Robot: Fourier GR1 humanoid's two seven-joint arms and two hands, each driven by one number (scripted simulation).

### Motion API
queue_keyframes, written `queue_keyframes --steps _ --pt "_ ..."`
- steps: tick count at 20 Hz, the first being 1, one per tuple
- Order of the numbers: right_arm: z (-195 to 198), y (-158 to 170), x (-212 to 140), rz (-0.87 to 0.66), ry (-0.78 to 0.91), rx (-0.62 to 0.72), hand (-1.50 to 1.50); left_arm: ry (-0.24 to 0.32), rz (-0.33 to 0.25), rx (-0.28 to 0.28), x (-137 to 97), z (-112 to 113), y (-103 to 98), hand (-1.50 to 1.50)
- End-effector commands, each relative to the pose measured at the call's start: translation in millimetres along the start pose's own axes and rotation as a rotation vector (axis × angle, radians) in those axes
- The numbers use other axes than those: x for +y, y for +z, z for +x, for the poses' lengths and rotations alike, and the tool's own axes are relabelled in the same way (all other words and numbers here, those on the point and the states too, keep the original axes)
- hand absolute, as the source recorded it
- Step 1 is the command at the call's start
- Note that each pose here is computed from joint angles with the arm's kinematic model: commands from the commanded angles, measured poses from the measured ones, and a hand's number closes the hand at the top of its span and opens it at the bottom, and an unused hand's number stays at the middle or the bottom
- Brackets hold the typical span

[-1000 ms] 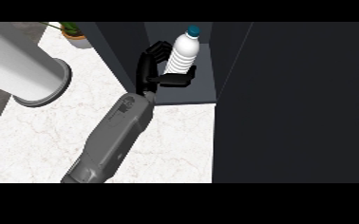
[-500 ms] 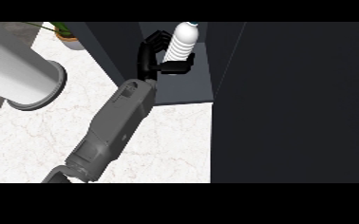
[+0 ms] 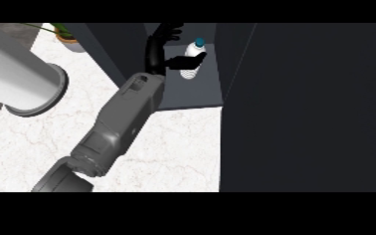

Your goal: Pick up the bottled water, place it into the cabinet and close the cabinet

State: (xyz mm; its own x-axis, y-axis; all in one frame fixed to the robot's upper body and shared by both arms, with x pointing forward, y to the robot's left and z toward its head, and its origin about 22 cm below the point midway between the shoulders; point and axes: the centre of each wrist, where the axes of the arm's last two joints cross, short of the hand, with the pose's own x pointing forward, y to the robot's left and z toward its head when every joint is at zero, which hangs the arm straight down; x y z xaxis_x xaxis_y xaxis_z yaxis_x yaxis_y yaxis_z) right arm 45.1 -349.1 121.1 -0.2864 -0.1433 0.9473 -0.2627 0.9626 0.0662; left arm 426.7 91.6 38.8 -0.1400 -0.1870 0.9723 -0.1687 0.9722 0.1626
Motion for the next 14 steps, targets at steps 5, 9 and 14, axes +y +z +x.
queue_keyframes --steps 5,9,14 --pt "13 -11 10 0.053 -0.006 -0.047 -1.50 -0.056 0.014 0.025 6 11 -16 -1.50" --pt "2 -8 6 0.043 -0.010 -0.022 -1.50 -0.054 -0.011 -0.011 11 -4 -9 -1.50" --pt "17 -10 7 0.022 0.017 -0.050 -1.50 0.094 -0.045 -0.113 -4 18 -13 -1.50"
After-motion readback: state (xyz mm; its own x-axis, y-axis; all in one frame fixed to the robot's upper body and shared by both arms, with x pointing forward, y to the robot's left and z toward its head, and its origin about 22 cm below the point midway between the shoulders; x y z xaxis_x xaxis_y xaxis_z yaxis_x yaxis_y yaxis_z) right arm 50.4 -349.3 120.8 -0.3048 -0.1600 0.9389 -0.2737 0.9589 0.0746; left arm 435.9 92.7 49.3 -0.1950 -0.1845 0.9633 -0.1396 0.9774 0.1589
